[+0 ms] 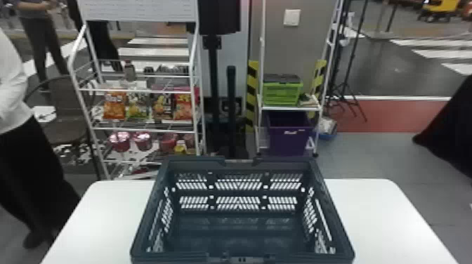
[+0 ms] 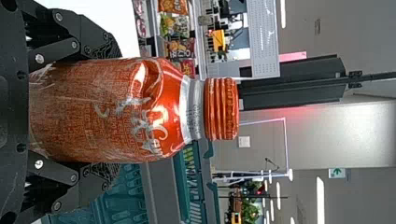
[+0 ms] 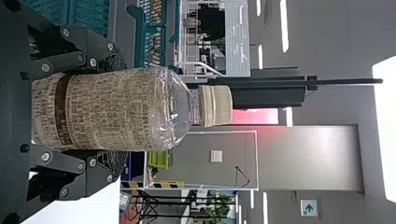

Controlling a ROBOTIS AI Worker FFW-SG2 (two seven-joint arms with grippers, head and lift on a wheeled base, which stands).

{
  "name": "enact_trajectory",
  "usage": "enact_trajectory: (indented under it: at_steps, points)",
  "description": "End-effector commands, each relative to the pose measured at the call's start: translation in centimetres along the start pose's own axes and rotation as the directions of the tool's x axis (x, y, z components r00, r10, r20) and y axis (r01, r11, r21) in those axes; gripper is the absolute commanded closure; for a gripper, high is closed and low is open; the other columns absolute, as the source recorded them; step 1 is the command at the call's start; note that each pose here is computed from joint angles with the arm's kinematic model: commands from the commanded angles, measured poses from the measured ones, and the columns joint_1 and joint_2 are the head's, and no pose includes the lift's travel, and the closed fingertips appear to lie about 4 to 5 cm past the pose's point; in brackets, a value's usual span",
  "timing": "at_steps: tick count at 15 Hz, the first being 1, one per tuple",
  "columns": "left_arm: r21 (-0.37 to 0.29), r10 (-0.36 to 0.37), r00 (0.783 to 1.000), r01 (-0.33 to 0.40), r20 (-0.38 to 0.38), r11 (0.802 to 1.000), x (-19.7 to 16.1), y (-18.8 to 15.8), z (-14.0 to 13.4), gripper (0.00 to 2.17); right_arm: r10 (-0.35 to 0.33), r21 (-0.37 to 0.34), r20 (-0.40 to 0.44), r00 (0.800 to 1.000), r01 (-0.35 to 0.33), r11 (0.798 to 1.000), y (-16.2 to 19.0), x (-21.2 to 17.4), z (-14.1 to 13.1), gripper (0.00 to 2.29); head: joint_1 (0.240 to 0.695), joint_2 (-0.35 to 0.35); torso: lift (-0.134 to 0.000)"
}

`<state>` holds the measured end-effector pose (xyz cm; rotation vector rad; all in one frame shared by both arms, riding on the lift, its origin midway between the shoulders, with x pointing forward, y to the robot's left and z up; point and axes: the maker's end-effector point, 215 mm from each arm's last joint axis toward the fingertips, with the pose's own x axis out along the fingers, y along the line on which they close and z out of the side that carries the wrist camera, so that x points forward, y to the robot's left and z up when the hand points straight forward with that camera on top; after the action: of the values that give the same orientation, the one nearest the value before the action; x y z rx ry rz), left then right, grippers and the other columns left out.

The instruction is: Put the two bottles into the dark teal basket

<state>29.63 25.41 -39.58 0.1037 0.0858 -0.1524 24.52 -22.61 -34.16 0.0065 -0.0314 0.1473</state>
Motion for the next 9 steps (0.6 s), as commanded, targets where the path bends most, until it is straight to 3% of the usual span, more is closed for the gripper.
enact_trajectory:
  at_steps: [1,9]
  points:
    - [-0.002,0.003,1.000,-0.003,-0.002,1.000,0.04,0.01,-0.18,2.15,-0.001,0.001,-0.004,1.000,0.001,1.000,0.02,-0.07,-0.19,1.60,0.499,0.000,0.000]
    - [-0.003,0.007,1.000,-0.007,-0.005,1.000,0.06,0.08,-0.49,2.15,-0.003,0.002,-0.002,1.000,0.003,1.000,0.01,-0.05,-0.12,1.60,0.499,0.000,0.000]
